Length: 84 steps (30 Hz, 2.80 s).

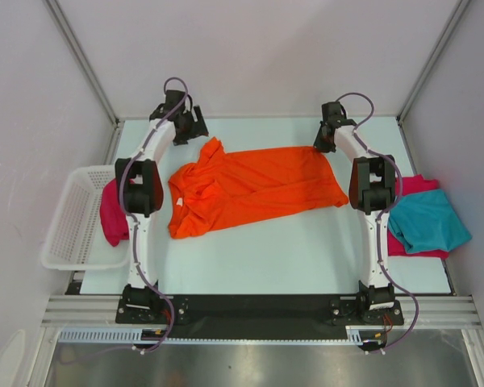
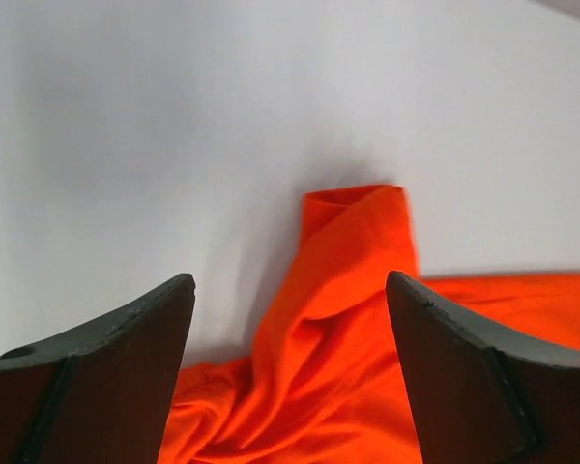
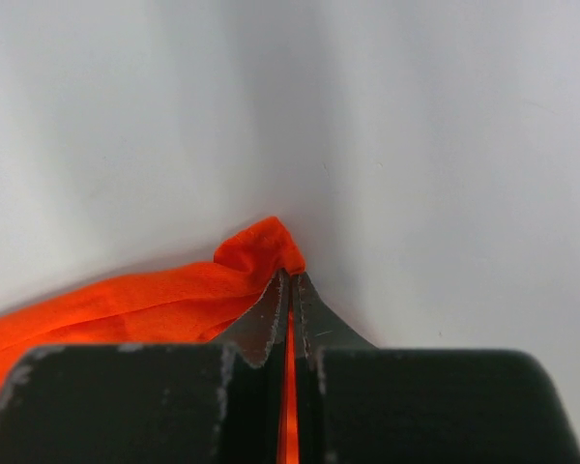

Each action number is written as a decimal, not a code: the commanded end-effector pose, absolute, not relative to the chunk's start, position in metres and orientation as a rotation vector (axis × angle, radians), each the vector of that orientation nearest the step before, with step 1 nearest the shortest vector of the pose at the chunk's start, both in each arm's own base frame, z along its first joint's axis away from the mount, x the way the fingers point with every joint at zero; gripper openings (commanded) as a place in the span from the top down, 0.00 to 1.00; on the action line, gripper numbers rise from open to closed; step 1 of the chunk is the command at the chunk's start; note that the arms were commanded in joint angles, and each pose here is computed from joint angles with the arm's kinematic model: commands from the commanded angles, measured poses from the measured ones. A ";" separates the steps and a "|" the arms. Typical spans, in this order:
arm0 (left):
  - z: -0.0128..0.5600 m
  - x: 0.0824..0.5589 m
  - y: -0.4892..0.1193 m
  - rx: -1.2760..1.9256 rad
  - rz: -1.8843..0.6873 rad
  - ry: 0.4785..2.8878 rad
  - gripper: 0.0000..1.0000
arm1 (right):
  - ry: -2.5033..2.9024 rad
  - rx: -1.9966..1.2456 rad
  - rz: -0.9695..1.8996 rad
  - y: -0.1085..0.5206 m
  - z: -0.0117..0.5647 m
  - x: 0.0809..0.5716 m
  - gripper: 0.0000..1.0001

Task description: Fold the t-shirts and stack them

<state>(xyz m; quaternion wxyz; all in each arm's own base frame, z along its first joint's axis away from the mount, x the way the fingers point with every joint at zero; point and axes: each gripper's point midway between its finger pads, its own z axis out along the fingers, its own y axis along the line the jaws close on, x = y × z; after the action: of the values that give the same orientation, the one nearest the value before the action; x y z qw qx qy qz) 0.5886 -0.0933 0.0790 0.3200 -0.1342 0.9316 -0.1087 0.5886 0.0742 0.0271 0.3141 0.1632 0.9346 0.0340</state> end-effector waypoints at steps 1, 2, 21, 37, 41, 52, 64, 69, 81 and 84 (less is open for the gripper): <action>0.161 0.605 -0.123 -0.234 -0.465 2.258 0.14 | 2.498 0.392 0.106 0.088 0.032 0.581 1.00; 0.165 0.609 -0.127 -0.221 -0.508 2.246 0.15 | 2.497 0.390 0.108 0.090 0.034 0.581 1.00; 0.065 0.608 -0.135 -0.227 -0.617 2.406 0.19 | 2.507 0.374 0.055 0.089 0.037 0.570 1.00; 0.086 0.597 -0.117 -0.232 -0.510 2.368 1.00 | 2.485 0.353 0.027 0.088 0.053 0.565 1.00; 0.127 0.595 -0.106 -0.206 -0.436 2.296 1.00 | 2.473 0.342 0.018 0.089 0.058 0.559 1.00; 0.185 0.575 -0.097 -0.168 -0.397 2.210 1.00 | 2.387 0.313 -0.011 0.085 0.099 0.538 1.00; 0.184 0.512 -0.095 -0.188 -0.430 2.193 1.00 | 2.339 0.339 0.002 0.081 0.125 0.513 1.00; 0.198 0.485 -0.093 -0.196 -0.447 2.164 1.00 | 2.371 0.341 -0.028 0.077 0.115 0.500 1.00; 0.185 0.424 -0.097 -0.210 -0.474 2.206 1.00 | 2.410 0.381 -0.058 0.075 0.101 0.479 1.00; 0.171 0.411 -0.098 -0.216 -0.480 2.247 1.00 | 2.420 0.395 -0.064 0.074 0.097 0.476 1.00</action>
<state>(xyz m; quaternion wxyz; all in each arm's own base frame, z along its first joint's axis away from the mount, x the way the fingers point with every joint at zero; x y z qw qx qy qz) 0.4252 -0.0917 0.1705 0.4077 -0.0861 0.8919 -0.1759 0.4764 0.0758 0.0730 0.3124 0.1347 0.9401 -0.0232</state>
